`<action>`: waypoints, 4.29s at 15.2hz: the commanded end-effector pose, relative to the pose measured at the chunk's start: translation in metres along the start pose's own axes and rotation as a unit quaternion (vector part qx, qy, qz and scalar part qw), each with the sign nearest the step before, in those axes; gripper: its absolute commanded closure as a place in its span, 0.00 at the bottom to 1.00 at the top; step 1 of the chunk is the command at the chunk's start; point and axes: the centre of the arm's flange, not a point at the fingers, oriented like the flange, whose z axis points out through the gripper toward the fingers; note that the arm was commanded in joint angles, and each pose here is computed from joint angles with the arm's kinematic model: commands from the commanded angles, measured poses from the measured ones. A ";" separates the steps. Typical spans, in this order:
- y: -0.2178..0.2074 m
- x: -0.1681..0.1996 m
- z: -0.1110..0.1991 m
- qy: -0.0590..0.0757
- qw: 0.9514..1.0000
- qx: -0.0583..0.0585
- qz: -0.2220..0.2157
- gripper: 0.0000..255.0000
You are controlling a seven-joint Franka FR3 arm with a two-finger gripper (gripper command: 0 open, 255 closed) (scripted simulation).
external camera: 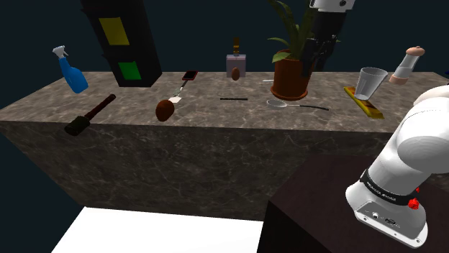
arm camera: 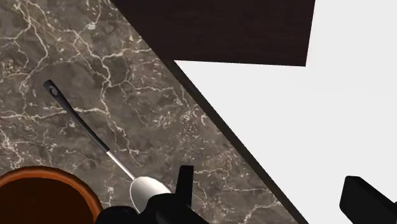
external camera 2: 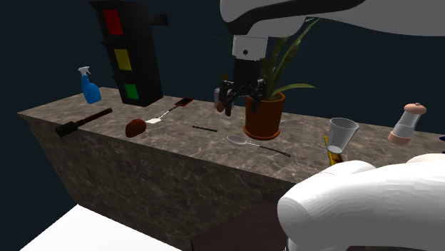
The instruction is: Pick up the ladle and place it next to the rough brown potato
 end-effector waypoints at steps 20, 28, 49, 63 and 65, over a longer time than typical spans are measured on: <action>0.136 0.066 0.174 0.017 0.926 -0.085 -0.367 0.00; 0.141 0.070 0.213 0.017 0.926 -0.085 -0.367 0.00; 0.140 0.070 0.198 0.017 0.926 -0.085 -0.367 1.00; 0.134 0.070 0.124 0.017 0.926 -0.085 -0.367 1.00; 0.133 0.070 0.114 0.017 0.926 -0.085 -0.367 1.00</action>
